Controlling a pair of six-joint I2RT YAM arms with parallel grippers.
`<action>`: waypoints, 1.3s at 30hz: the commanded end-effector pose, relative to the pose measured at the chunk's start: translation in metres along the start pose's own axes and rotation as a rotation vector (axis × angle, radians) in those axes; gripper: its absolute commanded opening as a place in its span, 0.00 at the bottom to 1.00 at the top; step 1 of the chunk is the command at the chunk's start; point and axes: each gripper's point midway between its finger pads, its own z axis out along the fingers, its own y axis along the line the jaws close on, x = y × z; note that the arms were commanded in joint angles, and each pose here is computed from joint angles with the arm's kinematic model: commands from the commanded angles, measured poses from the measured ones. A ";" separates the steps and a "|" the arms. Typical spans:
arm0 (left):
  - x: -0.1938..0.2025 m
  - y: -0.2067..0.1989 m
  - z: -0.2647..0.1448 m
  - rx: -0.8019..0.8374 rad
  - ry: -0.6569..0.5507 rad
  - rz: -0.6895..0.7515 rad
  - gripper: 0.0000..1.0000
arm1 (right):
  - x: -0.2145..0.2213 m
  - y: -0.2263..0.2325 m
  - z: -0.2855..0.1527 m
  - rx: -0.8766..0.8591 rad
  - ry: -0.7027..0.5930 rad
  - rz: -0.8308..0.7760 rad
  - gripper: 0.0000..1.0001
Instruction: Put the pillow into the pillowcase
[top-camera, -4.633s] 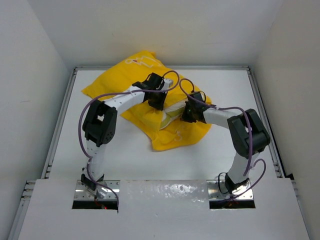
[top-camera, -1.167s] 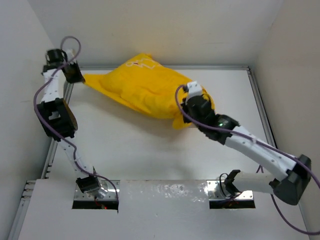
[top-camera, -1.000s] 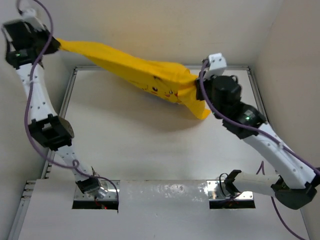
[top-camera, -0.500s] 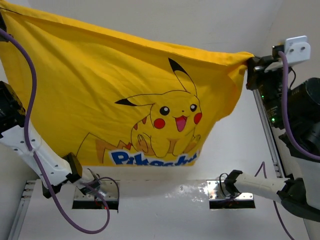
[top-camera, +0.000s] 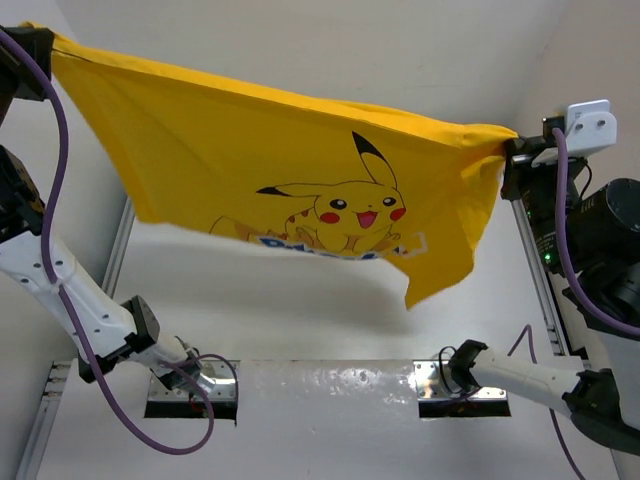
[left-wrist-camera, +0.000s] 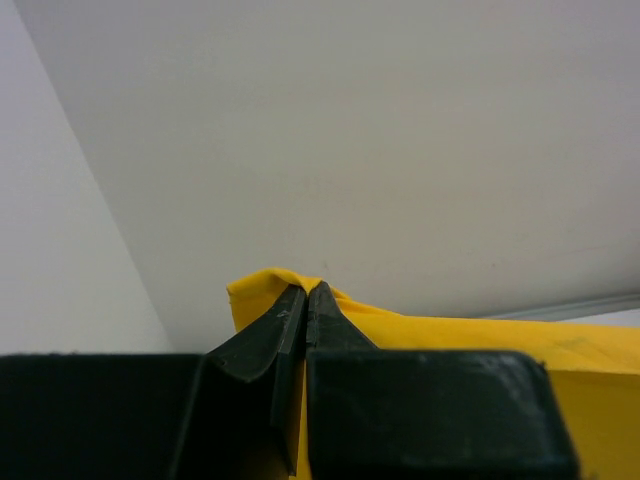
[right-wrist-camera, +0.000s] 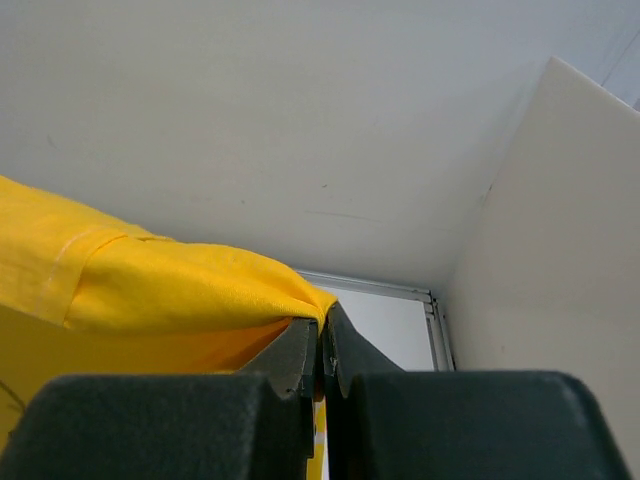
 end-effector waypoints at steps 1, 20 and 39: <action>-0.006 0.012 -0.001 -0.052 -0.019 0.058 0.00 | -0.019 -0.043 -0.018 0.140 -0.052 0.050 0.00; 0.057 0.034 0.011 -0.059 0.149 -0.019 0.00 | 0.002 -0.025 0.020 0.231 0.074 -0.189 0.00; 0.468 0.110 0.114 -0.292 0.809 -0.162 0.00 | 0.362 0.047 0.327 0.242 0.666 -0.144 0.00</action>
